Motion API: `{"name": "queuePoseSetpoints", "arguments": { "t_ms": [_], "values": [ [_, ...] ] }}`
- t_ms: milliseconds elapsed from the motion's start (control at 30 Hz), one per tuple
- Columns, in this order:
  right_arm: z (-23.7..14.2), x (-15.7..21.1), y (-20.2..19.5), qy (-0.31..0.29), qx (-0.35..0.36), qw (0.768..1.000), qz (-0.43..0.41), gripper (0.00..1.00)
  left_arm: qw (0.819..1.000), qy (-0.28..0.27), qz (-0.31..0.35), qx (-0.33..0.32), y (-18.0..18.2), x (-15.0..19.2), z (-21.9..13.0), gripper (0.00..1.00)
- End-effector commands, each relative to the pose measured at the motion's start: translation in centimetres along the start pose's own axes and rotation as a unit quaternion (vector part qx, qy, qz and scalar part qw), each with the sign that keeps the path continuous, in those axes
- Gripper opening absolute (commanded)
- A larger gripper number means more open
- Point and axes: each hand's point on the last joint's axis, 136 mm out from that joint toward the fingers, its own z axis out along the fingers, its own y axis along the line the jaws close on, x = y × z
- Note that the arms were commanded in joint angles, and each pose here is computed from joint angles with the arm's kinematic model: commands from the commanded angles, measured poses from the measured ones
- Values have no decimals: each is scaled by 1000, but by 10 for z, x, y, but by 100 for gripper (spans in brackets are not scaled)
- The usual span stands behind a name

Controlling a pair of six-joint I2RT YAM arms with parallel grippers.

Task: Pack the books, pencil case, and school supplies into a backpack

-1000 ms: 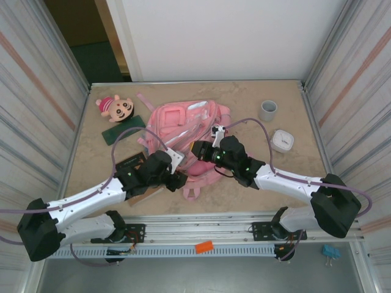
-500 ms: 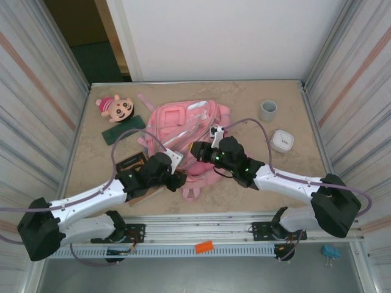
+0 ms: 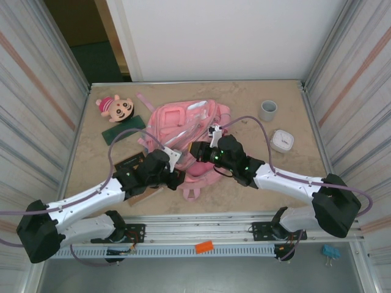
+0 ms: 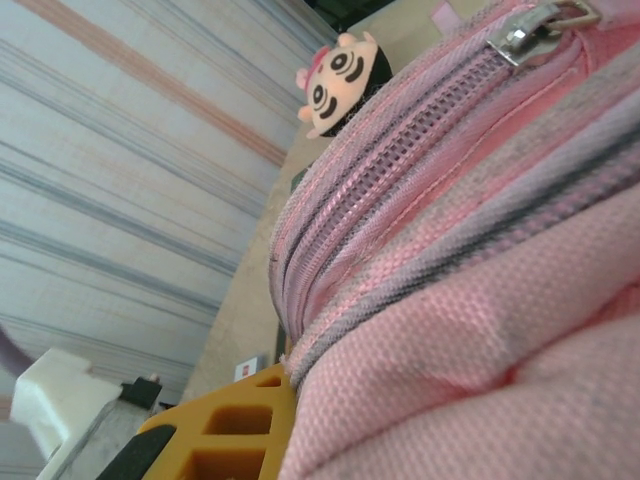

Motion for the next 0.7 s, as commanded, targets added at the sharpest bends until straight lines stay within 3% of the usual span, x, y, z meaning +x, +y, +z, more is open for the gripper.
{"name": "queuePoseSetpoints", "arguments": {
  "t_ms": [0, 367, 533, 667],
  "values": [
    [-2, -14, 40, -4, -62, 997, -44, 4, 997, -8, -34, 68, -23, -17, -9, 1],
    [-13, -18, 39, -2, -53, 997, -52, 4, 998, 4, -35, -50, 44, -6, -26, 0],
    [-10, -4, 42, 30, -55, 993, -97, 3, 994, 2, -88, 60, 22, -11, -24, 0],
    [-7, 3, 44, 42, -62, 990, -116, 3, 989, 28, -100, 102, 10, -14, -22, 0]
  ]
}}
